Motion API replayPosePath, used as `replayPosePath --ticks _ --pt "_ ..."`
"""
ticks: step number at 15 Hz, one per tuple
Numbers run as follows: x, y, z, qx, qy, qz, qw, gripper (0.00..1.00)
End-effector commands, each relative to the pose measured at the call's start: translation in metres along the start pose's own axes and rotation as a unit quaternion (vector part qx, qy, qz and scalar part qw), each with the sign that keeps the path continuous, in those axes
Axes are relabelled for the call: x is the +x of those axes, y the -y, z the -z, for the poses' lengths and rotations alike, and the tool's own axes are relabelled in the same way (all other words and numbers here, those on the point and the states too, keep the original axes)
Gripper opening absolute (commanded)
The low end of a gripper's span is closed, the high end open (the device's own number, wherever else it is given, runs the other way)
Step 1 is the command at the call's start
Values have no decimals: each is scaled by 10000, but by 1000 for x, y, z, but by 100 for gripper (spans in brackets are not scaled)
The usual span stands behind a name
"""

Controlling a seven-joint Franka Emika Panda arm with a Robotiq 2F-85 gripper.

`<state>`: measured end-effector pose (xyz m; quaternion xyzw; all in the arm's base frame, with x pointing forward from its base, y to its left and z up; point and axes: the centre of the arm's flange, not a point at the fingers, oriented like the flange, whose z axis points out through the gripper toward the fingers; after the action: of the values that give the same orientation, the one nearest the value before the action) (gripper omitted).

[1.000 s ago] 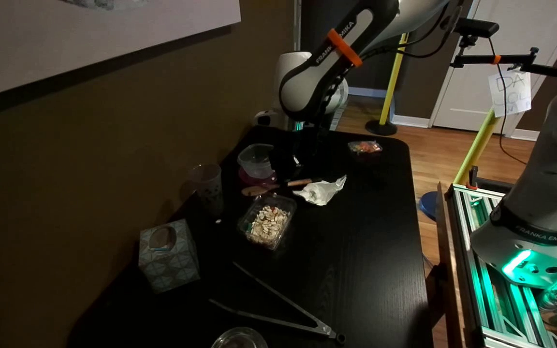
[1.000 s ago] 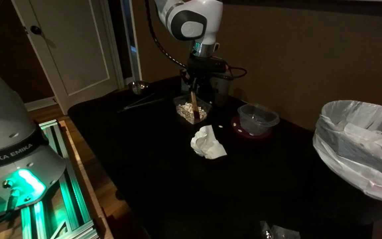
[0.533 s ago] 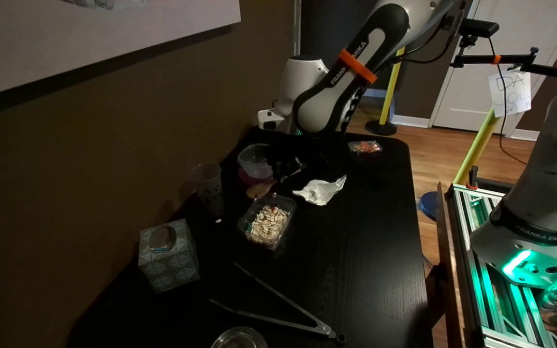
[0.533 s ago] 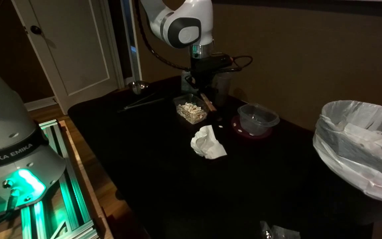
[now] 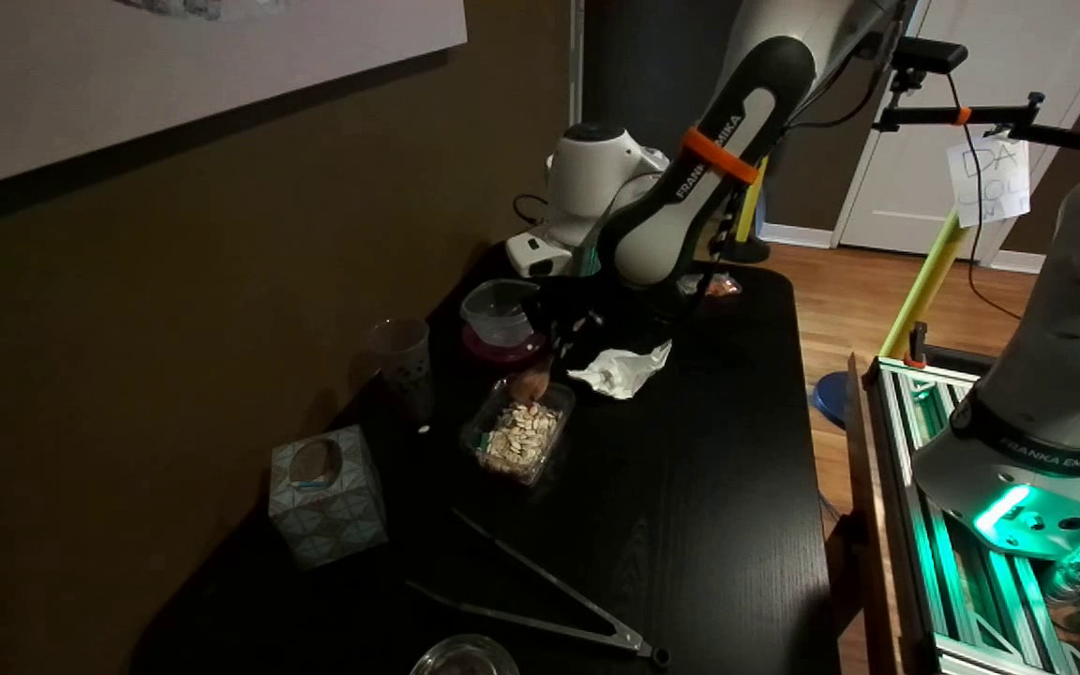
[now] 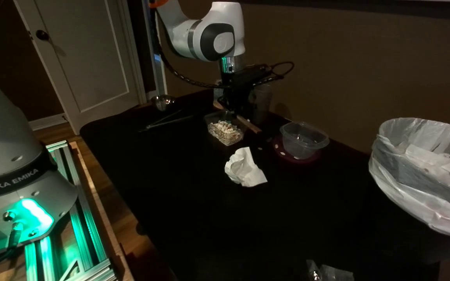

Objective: Put the wooden spoon inside the container

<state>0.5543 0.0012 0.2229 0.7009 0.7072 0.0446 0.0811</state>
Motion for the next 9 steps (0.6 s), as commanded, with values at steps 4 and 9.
replayPosePath --ticks 4,9 --pt "56 27 7 -557 1078 302 9921 4" --pt "104 38 5 -418 1930 -166 9802 4"
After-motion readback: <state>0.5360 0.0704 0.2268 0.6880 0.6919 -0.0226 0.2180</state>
